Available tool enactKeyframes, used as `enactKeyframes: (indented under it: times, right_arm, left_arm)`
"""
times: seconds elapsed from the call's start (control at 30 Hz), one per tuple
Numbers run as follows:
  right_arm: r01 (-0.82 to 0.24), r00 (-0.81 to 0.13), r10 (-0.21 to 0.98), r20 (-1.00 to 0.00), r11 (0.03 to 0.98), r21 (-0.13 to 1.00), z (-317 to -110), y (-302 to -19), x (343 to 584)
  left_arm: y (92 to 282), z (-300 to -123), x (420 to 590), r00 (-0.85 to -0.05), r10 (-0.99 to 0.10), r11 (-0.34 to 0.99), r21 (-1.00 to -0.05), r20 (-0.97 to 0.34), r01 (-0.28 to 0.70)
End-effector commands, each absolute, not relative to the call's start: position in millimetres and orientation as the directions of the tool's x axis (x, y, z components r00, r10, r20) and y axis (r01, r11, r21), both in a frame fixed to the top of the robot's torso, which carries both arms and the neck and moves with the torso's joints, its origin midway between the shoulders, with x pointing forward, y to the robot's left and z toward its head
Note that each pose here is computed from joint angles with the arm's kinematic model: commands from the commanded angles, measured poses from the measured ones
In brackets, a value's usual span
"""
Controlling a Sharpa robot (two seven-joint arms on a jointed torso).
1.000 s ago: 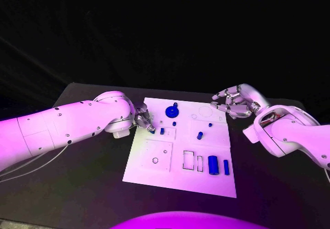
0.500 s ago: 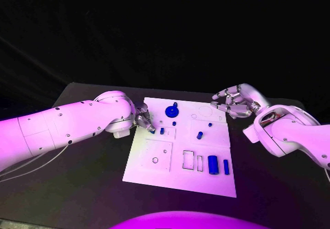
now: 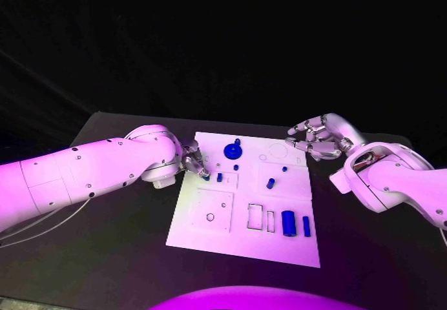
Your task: Assemble the parts on the task board
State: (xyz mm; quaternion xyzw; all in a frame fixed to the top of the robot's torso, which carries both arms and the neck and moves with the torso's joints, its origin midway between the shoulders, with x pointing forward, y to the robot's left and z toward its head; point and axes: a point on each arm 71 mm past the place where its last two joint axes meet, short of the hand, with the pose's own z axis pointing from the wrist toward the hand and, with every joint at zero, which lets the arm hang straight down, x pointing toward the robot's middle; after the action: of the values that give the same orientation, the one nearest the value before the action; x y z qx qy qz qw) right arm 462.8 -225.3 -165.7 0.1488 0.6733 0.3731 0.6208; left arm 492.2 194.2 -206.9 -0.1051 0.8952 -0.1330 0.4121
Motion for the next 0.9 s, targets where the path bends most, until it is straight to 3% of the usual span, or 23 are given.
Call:
enactKeyframes:
  times: [0.03,0.43,0.9]
  right_arm:
    - [-0.276,-0.189,0.657,-0.730,0.678,0.681,-165.5,-224.6,462.3]
    - [-0.269,-0.188,0.659,-0.728,0.678,0.684,-165.9,-226.5,462.7]
    - [-0.266,-0.190,0.660,-0.727,0.678,0.685,-166.1,-226.4,462.6]
  left_arm:
    - [192.2,-202.2,492.7,-0.584,-0.364,0.915,-0.394,-0.726,-0.081]
    - [190.9,-201.1,487.2,-0.560,-0.369,0.908,-0.415,-0.741,-0.049]
    - [191.7,-209.0,485.3,-0.581,-0.266,0.948,-0.318,-0.769,-0.014]
